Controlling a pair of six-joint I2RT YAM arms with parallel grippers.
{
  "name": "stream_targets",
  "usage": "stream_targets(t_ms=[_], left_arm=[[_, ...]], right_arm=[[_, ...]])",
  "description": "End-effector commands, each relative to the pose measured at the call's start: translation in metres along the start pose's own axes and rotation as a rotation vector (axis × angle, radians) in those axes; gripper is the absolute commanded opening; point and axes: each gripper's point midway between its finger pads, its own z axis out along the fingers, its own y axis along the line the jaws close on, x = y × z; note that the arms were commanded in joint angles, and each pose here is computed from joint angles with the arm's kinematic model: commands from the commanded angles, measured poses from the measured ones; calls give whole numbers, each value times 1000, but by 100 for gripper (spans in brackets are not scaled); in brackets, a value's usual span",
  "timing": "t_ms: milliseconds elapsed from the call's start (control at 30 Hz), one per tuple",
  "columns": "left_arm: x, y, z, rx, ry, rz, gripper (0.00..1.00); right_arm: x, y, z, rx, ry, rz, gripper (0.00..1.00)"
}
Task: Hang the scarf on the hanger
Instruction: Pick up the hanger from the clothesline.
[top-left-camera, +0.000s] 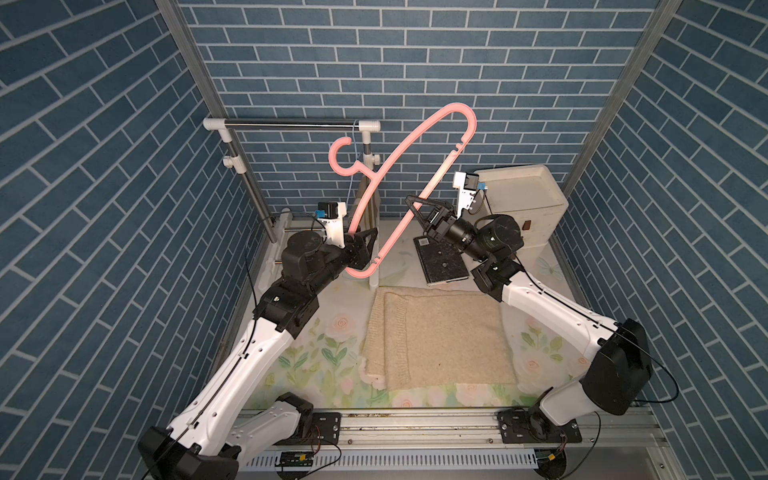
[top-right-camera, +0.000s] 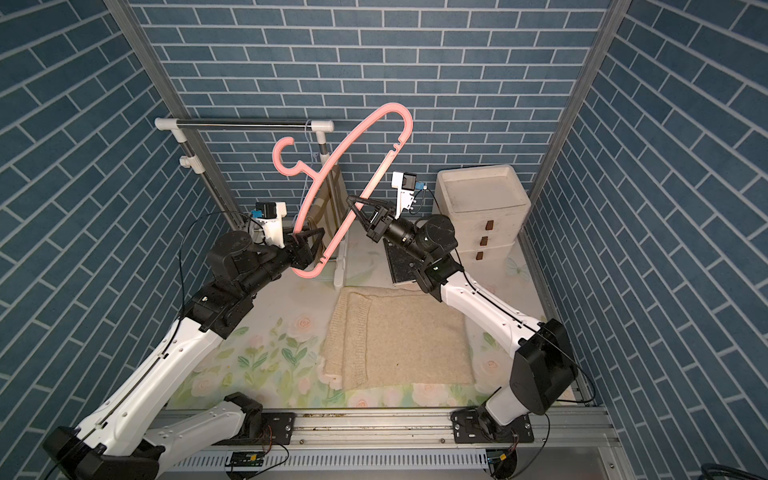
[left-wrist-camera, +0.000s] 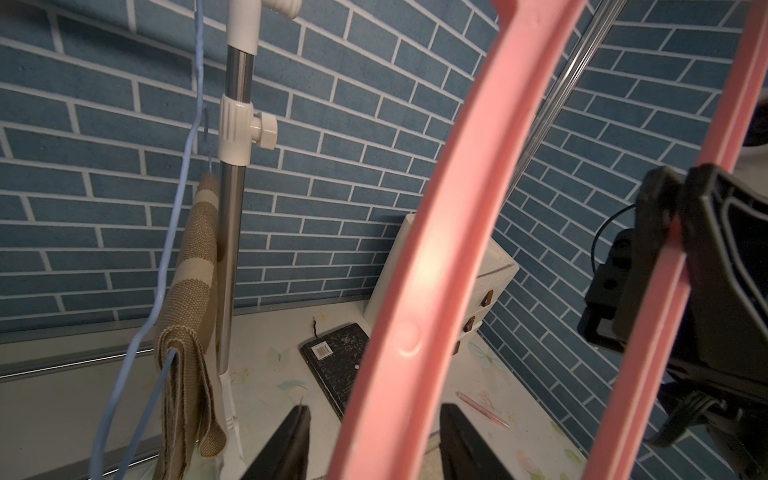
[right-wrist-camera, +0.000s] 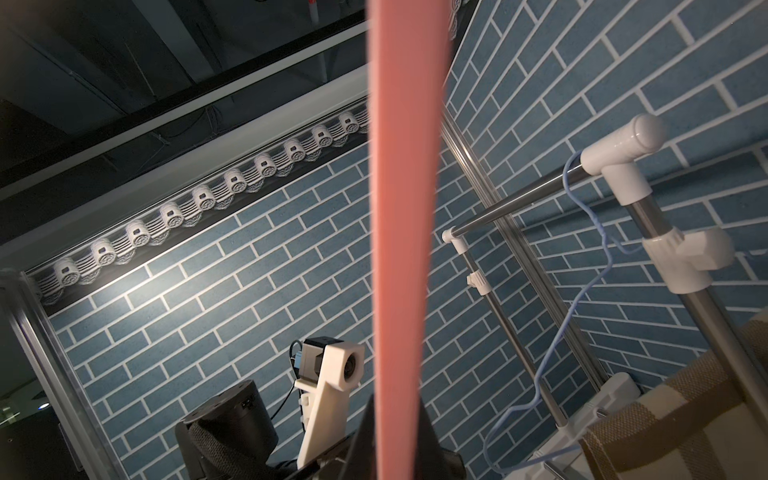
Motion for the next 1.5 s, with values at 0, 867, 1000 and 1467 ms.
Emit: stream_targets(t_ms=[0,867,1000,1467], left_arm=[[-17,-13,-12,35,-46,39,65],[-76,-75,-27,474,-178,-196,92],[-76,-73,-24,468,-175,-214,89],[-69,-39,-22,375,-185,-252,86]], right_arm=[[-18,3,-18,15,6,-92,0],[-17,29,-127,-85,329,-5,0],[-19,38,-128,-105,330,-8,0],[-26,40,-125,-107,302,-9,0]])
